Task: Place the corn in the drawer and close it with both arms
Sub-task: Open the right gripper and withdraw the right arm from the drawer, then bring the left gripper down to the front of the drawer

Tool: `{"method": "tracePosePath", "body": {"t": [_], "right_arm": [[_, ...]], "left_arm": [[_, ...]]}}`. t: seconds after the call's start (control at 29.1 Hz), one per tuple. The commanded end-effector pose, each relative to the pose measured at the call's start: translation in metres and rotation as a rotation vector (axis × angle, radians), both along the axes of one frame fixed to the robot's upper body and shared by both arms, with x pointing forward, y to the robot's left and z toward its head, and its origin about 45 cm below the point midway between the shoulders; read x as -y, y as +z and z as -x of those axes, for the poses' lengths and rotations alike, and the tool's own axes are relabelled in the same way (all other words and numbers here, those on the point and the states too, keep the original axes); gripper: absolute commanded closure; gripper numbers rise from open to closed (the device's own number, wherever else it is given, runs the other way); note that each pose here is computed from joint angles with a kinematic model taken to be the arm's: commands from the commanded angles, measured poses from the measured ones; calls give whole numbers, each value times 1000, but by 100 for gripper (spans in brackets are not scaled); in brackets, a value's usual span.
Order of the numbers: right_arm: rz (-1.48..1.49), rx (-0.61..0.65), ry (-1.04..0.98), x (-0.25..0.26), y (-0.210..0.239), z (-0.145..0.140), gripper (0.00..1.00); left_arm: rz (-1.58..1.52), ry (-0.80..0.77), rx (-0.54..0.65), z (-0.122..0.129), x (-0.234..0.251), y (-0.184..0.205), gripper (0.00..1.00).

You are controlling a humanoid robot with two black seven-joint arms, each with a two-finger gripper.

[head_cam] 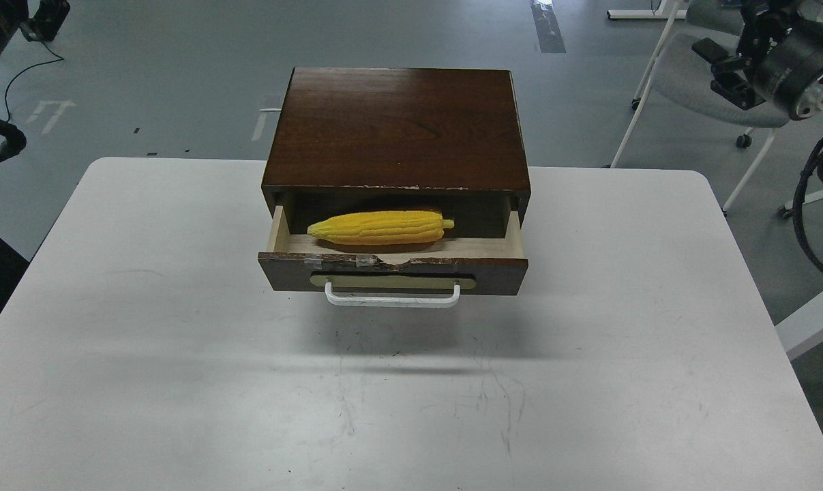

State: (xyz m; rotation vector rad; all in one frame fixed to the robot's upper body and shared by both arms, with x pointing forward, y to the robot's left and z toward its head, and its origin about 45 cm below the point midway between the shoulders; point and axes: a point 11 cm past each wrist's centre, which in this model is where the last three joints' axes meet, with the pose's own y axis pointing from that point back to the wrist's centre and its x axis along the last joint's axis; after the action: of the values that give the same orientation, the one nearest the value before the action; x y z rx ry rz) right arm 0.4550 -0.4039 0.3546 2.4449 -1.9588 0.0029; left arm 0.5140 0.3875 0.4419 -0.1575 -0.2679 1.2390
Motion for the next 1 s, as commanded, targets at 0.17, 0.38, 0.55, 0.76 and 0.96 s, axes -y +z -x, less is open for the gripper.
{"method": "tracePosePath", "body": {"t": [0.17, 0.38, 0.55, 0.76, 0.96], "right_arm": [[-269, -39, -79, 34, -17, 5, 0], [-272, -34, -76, 34, -17, 6, 0], [-271, -62, -96, 41, -32, 12, 0], [-273, -72, -114, 46, -41, 15, 0], [-364, -93, -114, 42, -64, 13, 0]], "left_arm": [[-397, -536, 223, 58, 164, 35, 100], [-612, -792, 350, 115, 240, 25, 100], [-951, -952, 535, 169, 283, -3, 100], [-1080, -1064, 580, 206, 296, -54, 100], [-1322, -1125, 668, 230, 300, -114, 100]]}}
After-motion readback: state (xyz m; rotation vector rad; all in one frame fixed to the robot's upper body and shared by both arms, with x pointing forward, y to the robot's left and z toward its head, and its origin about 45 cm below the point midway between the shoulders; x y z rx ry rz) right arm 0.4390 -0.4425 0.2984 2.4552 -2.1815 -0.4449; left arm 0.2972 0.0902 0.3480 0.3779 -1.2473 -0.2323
